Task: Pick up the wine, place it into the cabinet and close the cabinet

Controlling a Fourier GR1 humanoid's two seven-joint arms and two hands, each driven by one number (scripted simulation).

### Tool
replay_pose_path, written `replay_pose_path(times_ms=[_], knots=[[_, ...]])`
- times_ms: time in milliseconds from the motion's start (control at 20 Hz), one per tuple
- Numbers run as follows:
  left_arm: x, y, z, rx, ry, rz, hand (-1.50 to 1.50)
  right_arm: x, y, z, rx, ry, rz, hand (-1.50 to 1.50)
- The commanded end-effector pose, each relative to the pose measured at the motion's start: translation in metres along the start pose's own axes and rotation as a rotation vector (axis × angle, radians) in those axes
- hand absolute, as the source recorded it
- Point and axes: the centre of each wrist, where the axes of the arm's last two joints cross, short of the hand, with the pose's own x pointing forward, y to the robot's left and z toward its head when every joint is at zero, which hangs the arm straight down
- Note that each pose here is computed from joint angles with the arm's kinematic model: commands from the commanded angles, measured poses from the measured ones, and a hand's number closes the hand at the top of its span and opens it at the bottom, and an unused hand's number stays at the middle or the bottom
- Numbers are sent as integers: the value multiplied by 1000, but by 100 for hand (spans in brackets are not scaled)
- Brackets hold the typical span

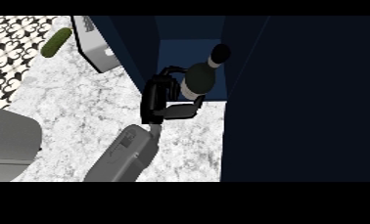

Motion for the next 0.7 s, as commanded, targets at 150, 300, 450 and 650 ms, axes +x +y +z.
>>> replay_pose_path(times_ms=[150,300,450,650], knots=[[-26,8,2,17,32,-12,150,3,0,-4,-4,17,-7,-150],[-39,30,6,55,30,15,150,11,7,9,-15,-1,-2,-150],[-47,15,12,68,30,79,150,7,1,-7,24,15,0,-150],[-40,18,-5,43,52,142,150,-16,-1,-7,11,4,2,-150]])
